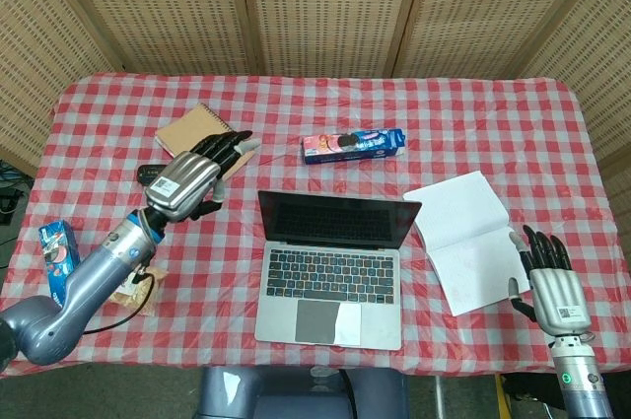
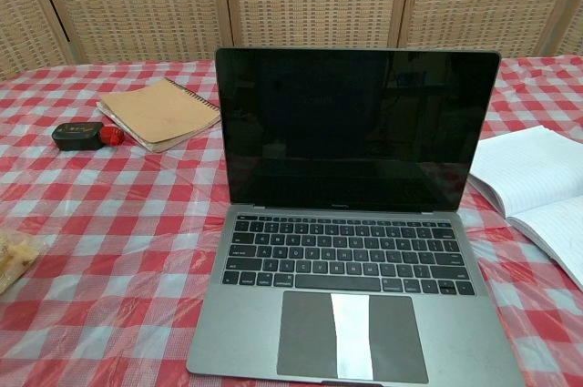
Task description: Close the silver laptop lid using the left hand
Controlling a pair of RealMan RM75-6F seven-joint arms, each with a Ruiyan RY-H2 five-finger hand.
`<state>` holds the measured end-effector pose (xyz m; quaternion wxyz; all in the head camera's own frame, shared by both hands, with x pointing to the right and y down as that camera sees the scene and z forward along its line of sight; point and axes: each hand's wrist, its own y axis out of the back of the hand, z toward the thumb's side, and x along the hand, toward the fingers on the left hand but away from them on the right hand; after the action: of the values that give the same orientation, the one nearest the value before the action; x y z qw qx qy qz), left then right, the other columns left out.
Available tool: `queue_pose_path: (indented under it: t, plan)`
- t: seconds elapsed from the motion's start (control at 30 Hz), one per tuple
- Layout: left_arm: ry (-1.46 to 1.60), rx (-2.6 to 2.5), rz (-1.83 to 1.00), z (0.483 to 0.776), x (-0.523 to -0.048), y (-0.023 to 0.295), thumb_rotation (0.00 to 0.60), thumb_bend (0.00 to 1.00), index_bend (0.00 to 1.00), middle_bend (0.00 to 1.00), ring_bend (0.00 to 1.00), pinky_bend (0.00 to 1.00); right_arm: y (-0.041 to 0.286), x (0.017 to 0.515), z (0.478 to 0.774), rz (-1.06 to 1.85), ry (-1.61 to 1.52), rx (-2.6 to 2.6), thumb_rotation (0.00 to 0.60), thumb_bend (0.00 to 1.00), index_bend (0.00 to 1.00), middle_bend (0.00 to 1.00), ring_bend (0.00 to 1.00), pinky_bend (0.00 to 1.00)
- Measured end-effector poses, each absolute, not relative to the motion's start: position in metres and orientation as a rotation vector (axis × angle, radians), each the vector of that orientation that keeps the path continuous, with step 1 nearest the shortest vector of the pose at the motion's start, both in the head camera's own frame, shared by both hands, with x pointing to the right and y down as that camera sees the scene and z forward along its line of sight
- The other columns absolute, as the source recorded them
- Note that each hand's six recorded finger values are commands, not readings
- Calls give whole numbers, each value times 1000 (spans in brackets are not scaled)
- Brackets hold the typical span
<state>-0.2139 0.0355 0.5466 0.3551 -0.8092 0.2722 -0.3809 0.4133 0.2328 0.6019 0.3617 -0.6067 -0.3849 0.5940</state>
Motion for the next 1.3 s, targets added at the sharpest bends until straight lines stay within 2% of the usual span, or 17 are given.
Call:
queue_pose_path:
  t: [0.37, 0.8, 1.13, 1.3]
  plan:
    - [628, -2120, -961, 567, -149, 12, 600, 1000, 195, 6, 72, 228, 227, 424, 598, 1555, -1028, -1541, 600, 744, 0, 0, 0, 0]
    - [554, -2198, -1006, 594, -90, 7, 600, 1000, 203, 13, 80, 230, 225, 432, 598, 1578, -1053, -1542, 600, 744, 0, 0, 0, 0]
    - [499, -2245, -1001, 603, -50, 17, 600, 1000, 260, 81, 143, 260, 222, 438, 594, 1579, -1086, -1536, 600, 745, 0, 0, 0, 0]
    - [500, -2261, -991, 603, -40, 21, 600, 1000, 328, 162, 212, 312, 223, 440, 593, 1581, -1091, -1539, 600, 744, 0, 0, 0, 0]
